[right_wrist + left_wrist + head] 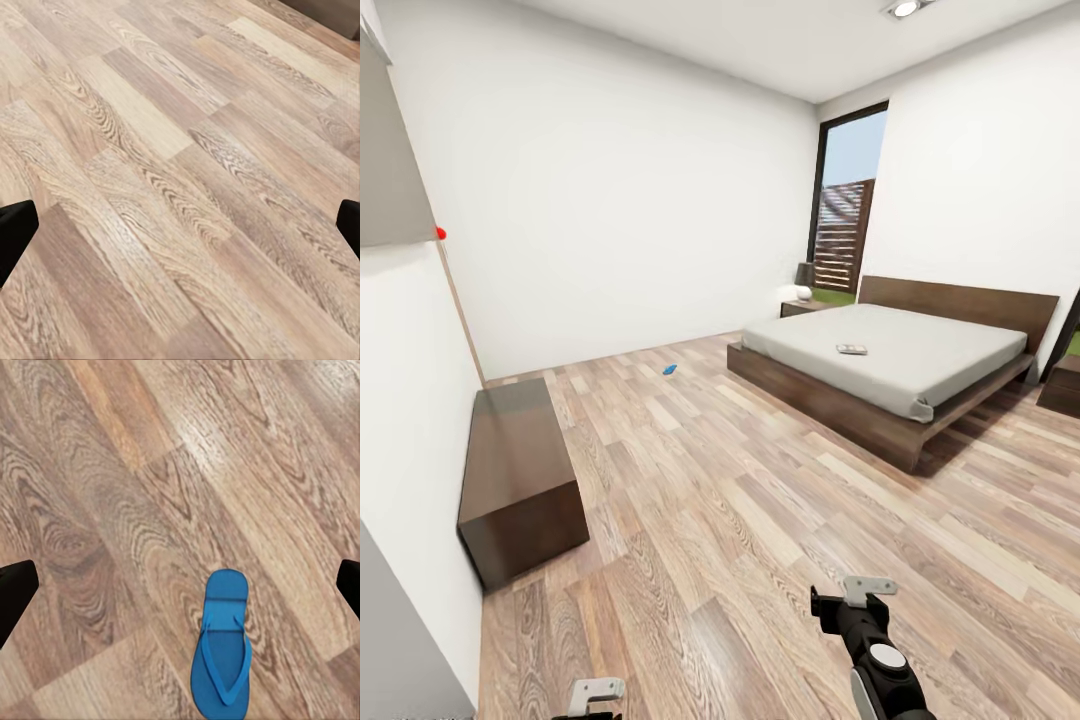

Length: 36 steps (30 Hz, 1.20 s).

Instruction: In the bedroom, move the book from the bed onto either nightstand, and place the two sandals side by side next to the bed.

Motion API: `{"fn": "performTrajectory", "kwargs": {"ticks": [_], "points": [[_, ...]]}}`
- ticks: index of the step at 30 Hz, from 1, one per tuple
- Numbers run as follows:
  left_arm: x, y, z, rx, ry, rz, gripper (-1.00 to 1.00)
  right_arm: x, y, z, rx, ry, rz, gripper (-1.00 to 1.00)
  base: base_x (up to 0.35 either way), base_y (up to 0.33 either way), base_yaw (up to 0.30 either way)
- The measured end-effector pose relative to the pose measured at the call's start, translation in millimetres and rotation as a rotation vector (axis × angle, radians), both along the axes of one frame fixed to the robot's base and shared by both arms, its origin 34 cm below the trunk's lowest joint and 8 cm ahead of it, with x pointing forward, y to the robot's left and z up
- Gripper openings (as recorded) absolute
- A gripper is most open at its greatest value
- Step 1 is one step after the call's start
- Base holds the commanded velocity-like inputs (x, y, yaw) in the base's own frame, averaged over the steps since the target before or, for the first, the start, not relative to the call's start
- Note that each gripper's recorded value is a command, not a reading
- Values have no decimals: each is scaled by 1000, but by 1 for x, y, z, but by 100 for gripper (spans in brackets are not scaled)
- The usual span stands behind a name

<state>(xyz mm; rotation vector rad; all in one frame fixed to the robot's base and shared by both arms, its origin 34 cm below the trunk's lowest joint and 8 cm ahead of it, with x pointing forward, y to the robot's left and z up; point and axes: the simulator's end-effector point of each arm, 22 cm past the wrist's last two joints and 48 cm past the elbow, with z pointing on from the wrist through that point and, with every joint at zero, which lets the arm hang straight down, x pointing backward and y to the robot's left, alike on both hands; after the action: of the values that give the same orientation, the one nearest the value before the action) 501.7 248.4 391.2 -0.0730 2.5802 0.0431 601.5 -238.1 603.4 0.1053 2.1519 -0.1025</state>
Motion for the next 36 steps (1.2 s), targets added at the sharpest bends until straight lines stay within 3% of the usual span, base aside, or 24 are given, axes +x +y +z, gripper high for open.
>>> {"fn": "performTrajectory", "kwargs": {"ticks": [36], "points": [[-24,-4,-82,-3,47,2,100,-20,4,-89,7,29,25,100,0,0,0]]}}
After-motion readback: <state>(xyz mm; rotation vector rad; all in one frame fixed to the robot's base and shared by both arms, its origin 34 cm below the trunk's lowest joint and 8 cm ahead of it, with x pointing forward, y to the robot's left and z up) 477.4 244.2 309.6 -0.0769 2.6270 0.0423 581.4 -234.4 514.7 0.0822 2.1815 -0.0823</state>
